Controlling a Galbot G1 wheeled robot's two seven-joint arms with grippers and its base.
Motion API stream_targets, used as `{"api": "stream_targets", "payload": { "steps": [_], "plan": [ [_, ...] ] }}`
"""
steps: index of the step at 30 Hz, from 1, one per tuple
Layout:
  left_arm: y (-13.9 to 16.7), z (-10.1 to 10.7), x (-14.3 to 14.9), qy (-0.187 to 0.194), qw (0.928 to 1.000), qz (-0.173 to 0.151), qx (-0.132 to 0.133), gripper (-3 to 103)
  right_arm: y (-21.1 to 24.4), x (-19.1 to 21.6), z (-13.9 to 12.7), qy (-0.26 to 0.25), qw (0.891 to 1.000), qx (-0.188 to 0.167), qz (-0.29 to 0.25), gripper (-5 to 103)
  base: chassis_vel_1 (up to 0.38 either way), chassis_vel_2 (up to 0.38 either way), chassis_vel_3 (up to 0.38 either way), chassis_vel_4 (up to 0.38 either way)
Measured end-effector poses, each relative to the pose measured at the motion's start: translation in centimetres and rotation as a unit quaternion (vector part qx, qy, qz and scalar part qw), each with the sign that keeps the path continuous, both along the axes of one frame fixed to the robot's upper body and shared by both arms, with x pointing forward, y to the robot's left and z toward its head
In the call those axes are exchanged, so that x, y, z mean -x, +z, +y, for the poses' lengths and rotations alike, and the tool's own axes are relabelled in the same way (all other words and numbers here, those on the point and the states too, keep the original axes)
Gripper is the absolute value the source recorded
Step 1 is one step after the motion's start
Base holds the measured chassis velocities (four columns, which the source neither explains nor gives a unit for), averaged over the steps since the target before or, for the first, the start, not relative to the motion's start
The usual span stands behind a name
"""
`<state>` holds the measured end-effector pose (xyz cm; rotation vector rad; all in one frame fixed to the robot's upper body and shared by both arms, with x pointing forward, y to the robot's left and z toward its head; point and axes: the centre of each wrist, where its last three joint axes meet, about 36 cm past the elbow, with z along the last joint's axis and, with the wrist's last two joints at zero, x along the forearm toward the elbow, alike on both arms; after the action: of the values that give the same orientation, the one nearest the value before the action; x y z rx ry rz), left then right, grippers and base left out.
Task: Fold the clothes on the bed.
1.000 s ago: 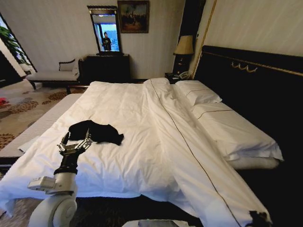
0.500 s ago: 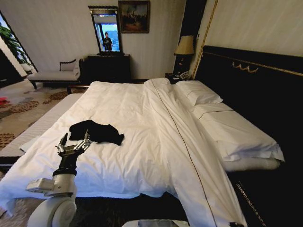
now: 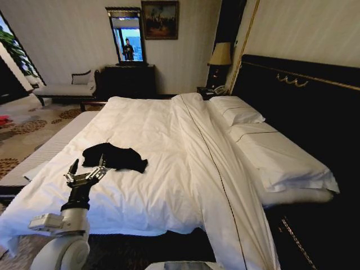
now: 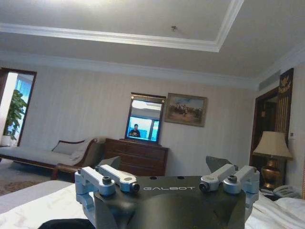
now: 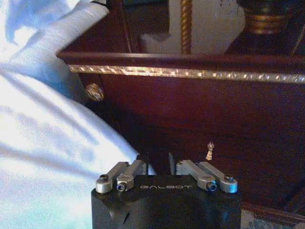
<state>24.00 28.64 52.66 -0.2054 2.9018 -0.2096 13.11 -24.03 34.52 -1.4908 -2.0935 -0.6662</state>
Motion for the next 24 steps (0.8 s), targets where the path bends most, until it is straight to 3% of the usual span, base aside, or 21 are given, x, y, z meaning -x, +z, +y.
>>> {"api": "stream_targets", "payload": {
  "steps": [1,2,4,6,8,10,14,17,19,20,22,23,24],
  "plan": [
    [0.0,0.0,0.0,0.000,1.0000,0.000,0.000,100,0.9,-0.2,0.1,-0.002,1.000,-0.001,-0.002,24,0.000,0.000,0.000,0.000],
    [0.1,0.0,0.2,0.001,1.0000,0.001,-0.001,100,2.6,-0.5,0.2,-0.005,1.000,-0.001,-0.006,35,0.000,0.000,0.000,0.000],
    [0.1,0.0,0.2,0.001,1.0000,0.001,-0.002,100,3.7,-0.7,0.2,-0.006,1.000,0.000,-0.011,35,0.000,0.000,0.000,0.000],
    [0.2,0.0,0.4,0.002,1.0000,0.002,-0.003,100,5.5,-1.0,0.1,-0.004,1.000,0.008,-0.023,45,0.000,0.000,0.000,0.000],
    [0.3,0.0,0.6,0.003,1.0000,0.003,-0.004,100,7.5,-1.5,-0.2,0.006,0.999,0.027,-0.042,56,0.000,0.000,0.000,0.000],
    [0.3,0.0,0.6,0.003,1.0000,0.004,-0.005,100,8.1,-1.8,-0.4,0.010,0.998,0.034,-0.050,56,0.000,0.000,0.000,0.000],
    [0.2,0.1,0.9,0.006,0.9999,0.011,-0.007,100,10.4,-3.6,-1.0,0.031,0.994,0.063,-0.084,73,0.000,0.000,0.000,0.000],
    [0.0,0.2,1.2,0.014,0.9995,0.026,-0.011,100,12.7,-6.4,-1.8,0.079,0.982,0.100,-0.142,89,0.000,0.000,0.000,0.000],
    [0.0,0.2,1.3,0.016,0.9994,0.030,-0.011,100,13.2,-7.0,-1.9,0.093,0.977,0.107,-0.159,89,0.000,0.000,0.000,0.000],
    [0.0,0.3,1.4,0.019,0.9992,0.035,-0.011,100,13.8,-7.5,-2.0,0.108,0.972,0.112,-0.177,94,0.000,0.000,0.000,0.000],
    [-0.2,0.4,1.7,0.027,0.9981,0.055,-0.011,100,15.6,-9.2,-2.0,0.168,0.948,0.127,-0.239,99,0.000,0.000,0.000,0.000],
    [-0.2,0.4,1.7,0.027,0.9981,0.055,-0.011,100,15.6,-9.2,-2.0,0.168,0.948,0.127,-0.239,99,0.000,0.000,0.000,0.000],
    [-0.3,0.4,1.8,0.028,0.9978,0.060,-0.011,100,15.9,-9.6,-2.1,0.191,0.938,0.132,-0.259,100,0.000,0.000,0.000,0.000]
  ]
}}
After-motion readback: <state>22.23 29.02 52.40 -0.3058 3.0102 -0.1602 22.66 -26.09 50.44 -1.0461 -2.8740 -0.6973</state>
